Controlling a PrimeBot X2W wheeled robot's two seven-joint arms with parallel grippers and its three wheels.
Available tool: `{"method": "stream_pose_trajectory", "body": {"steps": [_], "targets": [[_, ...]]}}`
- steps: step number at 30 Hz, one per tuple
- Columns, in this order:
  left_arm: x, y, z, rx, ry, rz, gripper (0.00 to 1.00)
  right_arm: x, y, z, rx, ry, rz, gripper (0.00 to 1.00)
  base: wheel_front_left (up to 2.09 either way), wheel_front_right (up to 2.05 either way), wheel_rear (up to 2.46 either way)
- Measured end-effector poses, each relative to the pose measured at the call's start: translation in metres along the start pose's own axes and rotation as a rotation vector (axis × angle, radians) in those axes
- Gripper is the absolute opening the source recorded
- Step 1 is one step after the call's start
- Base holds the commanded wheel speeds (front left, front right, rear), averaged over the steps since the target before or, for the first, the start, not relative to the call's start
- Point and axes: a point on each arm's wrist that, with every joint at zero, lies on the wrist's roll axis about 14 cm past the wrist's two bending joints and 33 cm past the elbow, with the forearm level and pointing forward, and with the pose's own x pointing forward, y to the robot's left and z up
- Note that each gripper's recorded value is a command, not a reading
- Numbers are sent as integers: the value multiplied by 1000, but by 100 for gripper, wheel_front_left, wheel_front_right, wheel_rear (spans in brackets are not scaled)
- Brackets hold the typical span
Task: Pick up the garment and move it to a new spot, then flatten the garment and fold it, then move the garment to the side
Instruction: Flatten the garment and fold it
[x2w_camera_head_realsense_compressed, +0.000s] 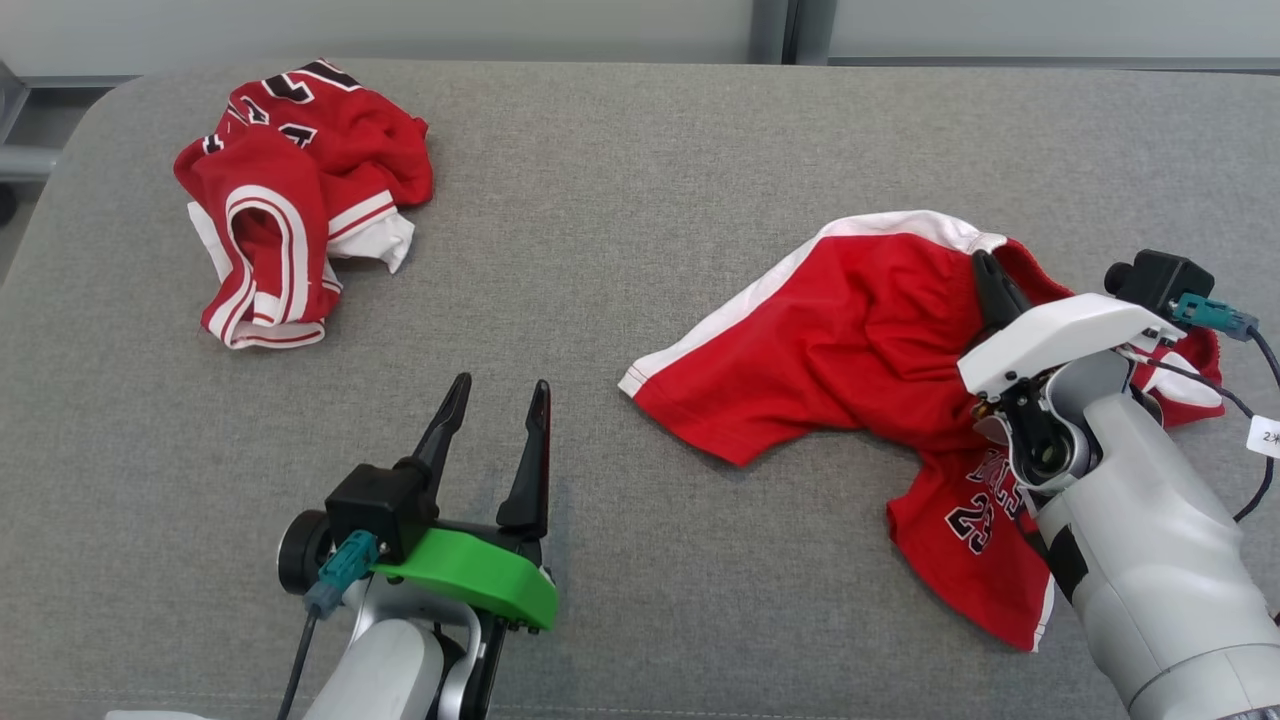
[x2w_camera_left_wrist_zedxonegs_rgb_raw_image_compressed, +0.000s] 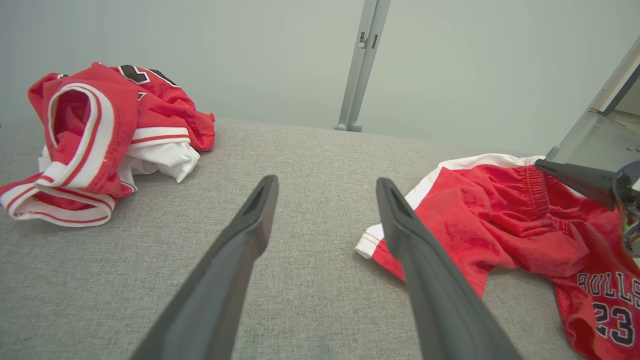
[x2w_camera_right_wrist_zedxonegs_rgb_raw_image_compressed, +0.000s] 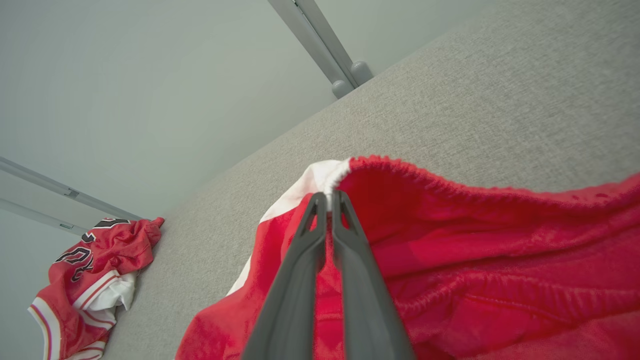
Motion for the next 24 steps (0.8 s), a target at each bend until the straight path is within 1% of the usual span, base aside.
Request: {"method": "stream_pose_trajectory", "body": {"steps": [2, 5, 10, 17, 21, 24], "targets": [[1, 0, 0, 1, -1, 0, 100, 0, 1, 5, 0, -18, 3, 0, 0, 0, 0], [1, -2, 1, 0, -2, -7, 100, 0, 9, 15, -2, -50, 39, 0, 0, 0, 0], [3, -3, 4, -1, -12, -10, 100, -7, 23, 16, -7, -63, 96, 0, 0, 0, 0], [8, -9, 6, -2, -21, -28, 100, -37, 4, -13, 11, -21, 72, 0, 0, 0, 0], [11, -17, 6, -1, -23, -53, 100, -58, -5, -37, -5, 35, 60, 0, 0, 0, 0], [13, -25, 5, -4, -22, -78, 100, -71, -11, -47, -21, 55, 50, 0, 0, 0, 0]]}}
